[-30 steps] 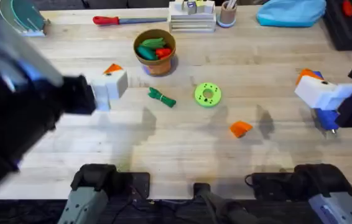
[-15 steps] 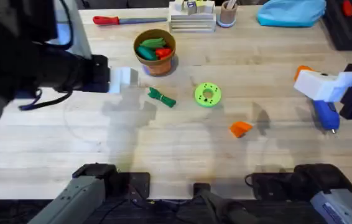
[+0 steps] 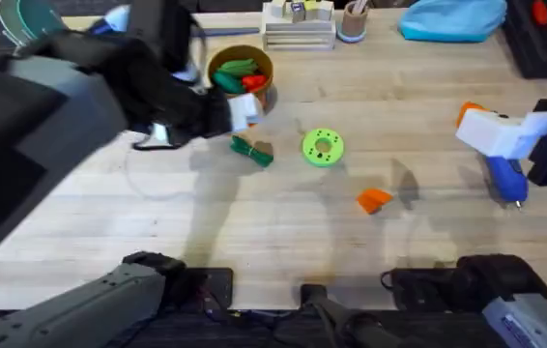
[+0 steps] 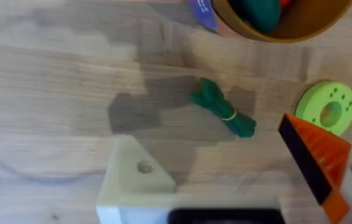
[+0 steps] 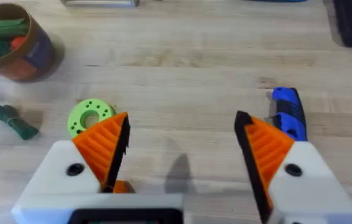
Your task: Pick up the gripper from the table and insert it into the empty holder that is missing its gripper. Then pick up a screw, insert it into the mounting hole, and use the screwdriver to tighten it. Finally, clean up the table by picking up the vegetable and placing it into the bucket.
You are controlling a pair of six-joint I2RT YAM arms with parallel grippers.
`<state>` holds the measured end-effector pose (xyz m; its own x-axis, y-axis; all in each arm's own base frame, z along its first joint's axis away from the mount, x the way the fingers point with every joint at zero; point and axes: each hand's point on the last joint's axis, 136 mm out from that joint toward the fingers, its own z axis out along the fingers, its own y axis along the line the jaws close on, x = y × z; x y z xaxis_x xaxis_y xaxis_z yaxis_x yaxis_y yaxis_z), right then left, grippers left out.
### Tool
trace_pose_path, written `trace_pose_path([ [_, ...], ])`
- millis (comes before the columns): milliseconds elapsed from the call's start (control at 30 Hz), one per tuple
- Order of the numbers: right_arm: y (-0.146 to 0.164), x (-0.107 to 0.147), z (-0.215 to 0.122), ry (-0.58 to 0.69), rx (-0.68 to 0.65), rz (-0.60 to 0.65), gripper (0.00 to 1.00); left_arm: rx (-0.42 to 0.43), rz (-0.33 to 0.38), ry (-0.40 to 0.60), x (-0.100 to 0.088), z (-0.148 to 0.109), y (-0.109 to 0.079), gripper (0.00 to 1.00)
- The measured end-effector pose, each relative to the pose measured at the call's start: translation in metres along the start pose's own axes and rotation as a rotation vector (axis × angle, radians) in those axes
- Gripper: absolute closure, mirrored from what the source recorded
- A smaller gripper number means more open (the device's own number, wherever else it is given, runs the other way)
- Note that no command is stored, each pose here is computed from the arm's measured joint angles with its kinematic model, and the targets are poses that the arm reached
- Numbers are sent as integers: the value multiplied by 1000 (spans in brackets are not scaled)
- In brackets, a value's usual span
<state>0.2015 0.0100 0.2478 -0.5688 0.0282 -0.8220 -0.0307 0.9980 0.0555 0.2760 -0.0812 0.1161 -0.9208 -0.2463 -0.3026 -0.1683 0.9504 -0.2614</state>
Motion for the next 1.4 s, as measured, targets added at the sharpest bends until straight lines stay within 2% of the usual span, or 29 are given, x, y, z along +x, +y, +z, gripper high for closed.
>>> trace_pose_path([
  [167,0,0,0,0,0,0,10,-66,-91,8,12,20,-10,8],
  [300,0,0,0,0,0,0,9,-109,-117,44,22,36,-13,32],
  [333,0,0,0,0,0,0,9,-118,-121,54,25,39,-13,115],
  [400,0,0,0,0,0,0,10,-130,-119,66,29,43,-14,403],
  [500,0,0,0,0,0,0,9,-137,-119,73,33,44,-14,885],
  [533,0,0,0,0,0,0,10,-140,-119,73,33,43,-13,971],
  [600,0,0,0,0,0,0,10,-134,-113,64,32,39,-14,986],
  [700,0,0,0,0,0,0,9,-87,-72,7,24,22,-20,983],
  [767,0,0,0,1,0,0,10,-35,-12,-56,18,2,-27,984],
  [867,0,0,0,1,0,0,9,60,122,-175,12,-37,-42,958],
  [933,0,0,0,1,0,0,9,118,196,-253,12,-63,-50,680],
  [967,0,0,0,1,0,0,10,153,229,-302,12,-79,-53,499],
  [1067,0,0,0,1,0,0,9,228,270,-435,9,-116,-58,56],
  [1100,0,0,0,1,0,0,9,242,275,-478,8,-127,-58,20],
  [1233,0,0,0,1,0,0,9,258,271,-628,1,-162,-50,9],
  [1400,0,0,0,1,0,0,8,253,253,-721,-1,-183,-40,9],
])
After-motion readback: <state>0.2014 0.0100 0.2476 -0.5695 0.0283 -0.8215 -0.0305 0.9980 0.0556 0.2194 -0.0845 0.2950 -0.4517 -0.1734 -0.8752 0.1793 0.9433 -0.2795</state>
